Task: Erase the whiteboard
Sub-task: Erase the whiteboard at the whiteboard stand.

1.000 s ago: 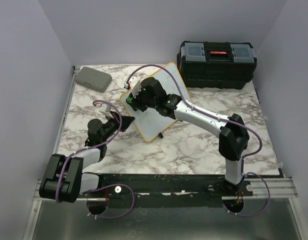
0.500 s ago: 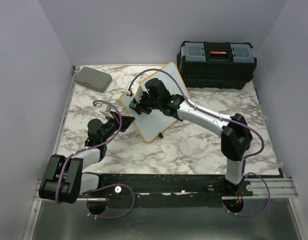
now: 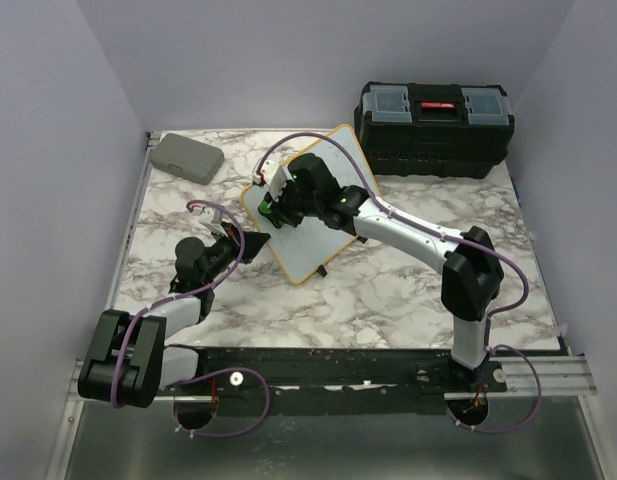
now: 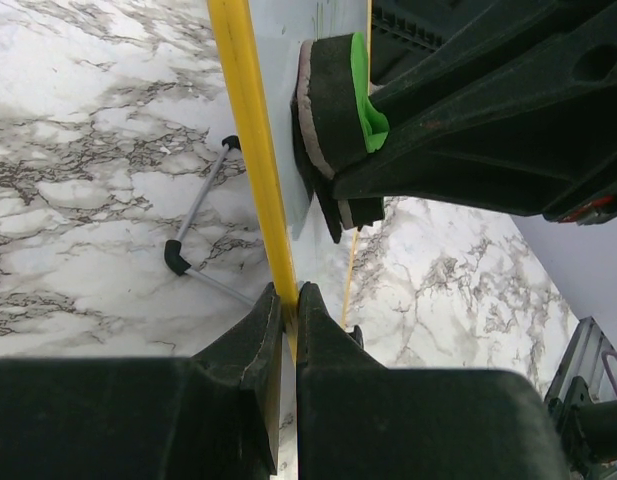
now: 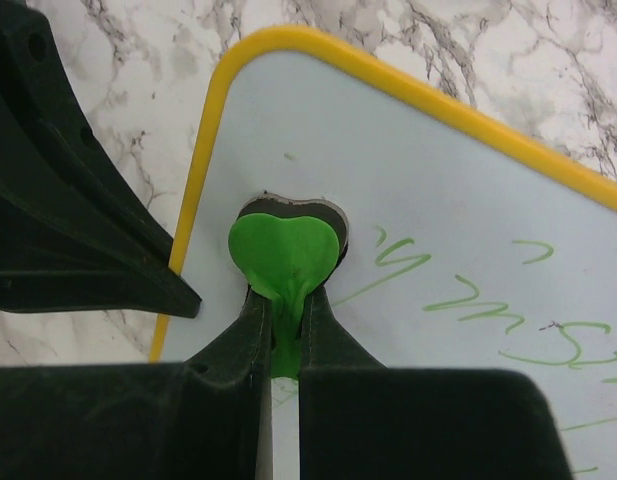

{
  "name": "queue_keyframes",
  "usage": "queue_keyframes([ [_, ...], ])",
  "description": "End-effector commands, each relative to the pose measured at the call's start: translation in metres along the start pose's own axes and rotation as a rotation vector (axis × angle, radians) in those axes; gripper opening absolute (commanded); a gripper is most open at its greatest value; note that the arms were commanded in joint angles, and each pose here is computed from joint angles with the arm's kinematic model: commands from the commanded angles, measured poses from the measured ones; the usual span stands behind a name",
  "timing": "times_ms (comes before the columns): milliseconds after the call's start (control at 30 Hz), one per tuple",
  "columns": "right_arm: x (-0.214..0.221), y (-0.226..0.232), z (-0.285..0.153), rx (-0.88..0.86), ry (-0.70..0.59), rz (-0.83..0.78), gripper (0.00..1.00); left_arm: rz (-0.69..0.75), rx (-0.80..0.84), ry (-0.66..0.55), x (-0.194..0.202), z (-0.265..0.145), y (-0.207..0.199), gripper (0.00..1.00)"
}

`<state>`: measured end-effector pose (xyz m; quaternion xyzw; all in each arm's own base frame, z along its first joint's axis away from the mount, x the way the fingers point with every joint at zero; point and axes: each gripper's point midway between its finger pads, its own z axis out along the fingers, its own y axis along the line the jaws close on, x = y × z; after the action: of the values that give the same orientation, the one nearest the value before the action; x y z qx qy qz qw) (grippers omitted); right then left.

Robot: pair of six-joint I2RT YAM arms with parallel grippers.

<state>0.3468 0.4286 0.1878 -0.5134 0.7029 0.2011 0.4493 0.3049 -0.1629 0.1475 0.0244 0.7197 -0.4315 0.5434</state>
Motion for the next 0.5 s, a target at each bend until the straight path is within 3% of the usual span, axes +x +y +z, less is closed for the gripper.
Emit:
queue_keyframes([
  [0, -0.014, 0.0, 0.008, -0.031, 0.001, 0.046, 0.01, 0.091, 0.073, 0.033, 0.003, 0.0, -0.014, 0.0],
  [233, -0.015, -0.009, 0.015, 0.034, 0.02, 0.063, 0.01, 0.091, 0.068, 0.039, 0.004, 0.0, -0.012, 0.0],
  [467, -0.007, -0.045, 0.006, 0.245, 0.072, 0.073, 0.01, 0.093, 0.066, 0.036, 0.001, 0.001, -0.013, 0.0],
])
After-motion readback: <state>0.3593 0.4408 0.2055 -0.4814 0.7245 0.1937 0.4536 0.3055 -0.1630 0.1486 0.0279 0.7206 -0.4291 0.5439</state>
